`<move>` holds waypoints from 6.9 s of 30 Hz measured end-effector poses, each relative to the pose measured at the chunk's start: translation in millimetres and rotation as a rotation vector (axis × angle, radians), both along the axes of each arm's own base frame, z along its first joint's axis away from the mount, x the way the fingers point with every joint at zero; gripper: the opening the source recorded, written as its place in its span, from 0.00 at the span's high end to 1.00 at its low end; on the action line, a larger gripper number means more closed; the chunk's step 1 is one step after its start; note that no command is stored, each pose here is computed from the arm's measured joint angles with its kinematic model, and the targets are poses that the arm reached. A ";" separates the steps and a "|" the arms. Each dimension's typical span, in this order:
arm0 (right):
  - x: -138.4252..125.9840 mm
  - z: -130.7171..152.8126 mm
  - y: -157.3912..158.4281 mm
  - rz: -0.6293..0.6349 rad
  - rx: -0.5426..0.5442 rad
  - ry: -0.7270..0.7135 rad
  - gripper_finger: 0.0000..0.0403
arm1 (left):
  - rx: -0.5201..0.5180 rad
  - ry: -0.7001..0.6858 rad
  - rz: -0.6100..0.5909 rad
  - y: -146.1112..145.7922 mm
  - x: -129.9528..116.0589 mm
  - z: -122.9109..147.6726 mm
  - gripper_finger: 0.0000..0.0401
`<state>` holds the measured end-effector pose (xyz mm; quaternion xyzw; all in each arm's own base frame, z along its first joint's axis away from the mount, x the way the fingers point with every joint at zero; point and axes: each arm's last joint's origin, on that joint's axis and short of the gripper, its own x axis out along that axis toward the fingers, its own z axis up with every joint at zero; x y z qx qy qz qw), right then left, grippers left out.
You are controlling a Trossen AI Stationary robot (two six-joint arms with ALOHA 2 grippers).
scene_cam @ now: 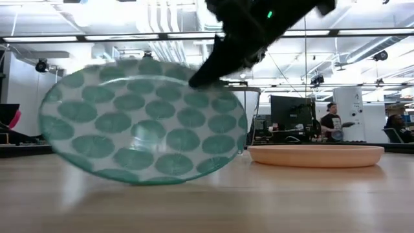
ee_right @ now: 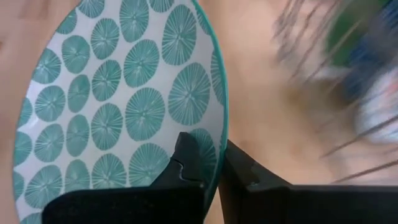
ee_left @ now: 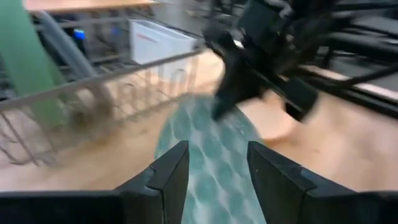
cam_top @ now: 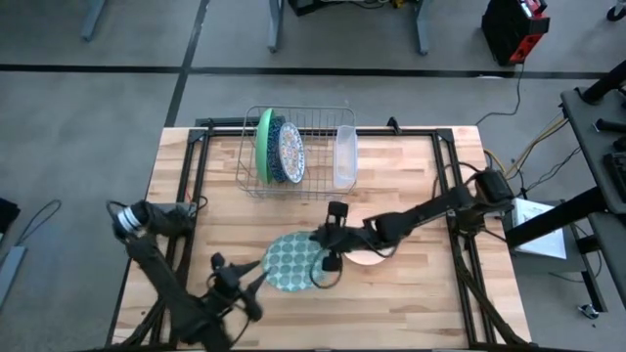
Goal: Sort dishes
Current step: Put the green patterned plate into the dish rack, then put the light pink plate into the dish rack
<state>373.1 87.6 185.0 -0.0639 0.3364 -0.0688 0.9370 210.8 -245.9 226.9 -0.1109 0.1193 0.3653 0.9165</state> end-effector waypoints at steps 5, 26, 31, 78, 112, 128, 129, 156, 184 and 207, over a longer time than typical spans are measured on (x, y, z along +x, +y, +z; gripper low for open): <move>-11.6 20.2 27.9 0.071 -0.274 -0.065 1.00 | -0.041 -0.024 -0.135 -9.7 -28.5 17.6 0.62; -26.9 33.2 65.1 0.199 -0.414 -0.134 1.00 | -0.021 0.053 -0.250 -3.5 -20.8 -49.7 0.62; -26.2 33.6 64.7 0.203 -0.402 -0.140 1.00 | 0.013 0.097 -0.189 6.3 -3.1 -64.9 0.62; -143.8 37.1 24.6 -0.306 0.138 -0.012 0.64 | 0.321 0.076 0.435 167.1 107.5 164.7 0.99; -143.8 37.7 24.3 -0.299 0.110 -0.017 0.62 | 0.239 0.244 0.671 288.4 159.5 74.9 0.98; -143.8 37.4 24.3 -0.294 0.103 -0.014 0.59 | 0.221 0.251 0.692 302.9 157.4 33.5 0.98; -143.8 37.4 24.3 -0.294 0.103 -0.014 0.60 | 0.217 0.252 0.689 303.2 157.1 30.8 0.98; -144.4 35.8 24.2 -0.289 0.107 -0.005 0.57 | 0.169 0.238 0.652 302.1 154.6 4.6 0.70; -177.9 -10.0 -36.5 -0.703 0.317 0.370 0.55 | 0.063 0.246 -0.437 127.8 181.6 -23.5 0.62; -176.2 -60.2 -79.0 -0.547 0.539 0.279 0.69 | 0.140 0.286 -0.423 110.7 170.8 -32.0 0.62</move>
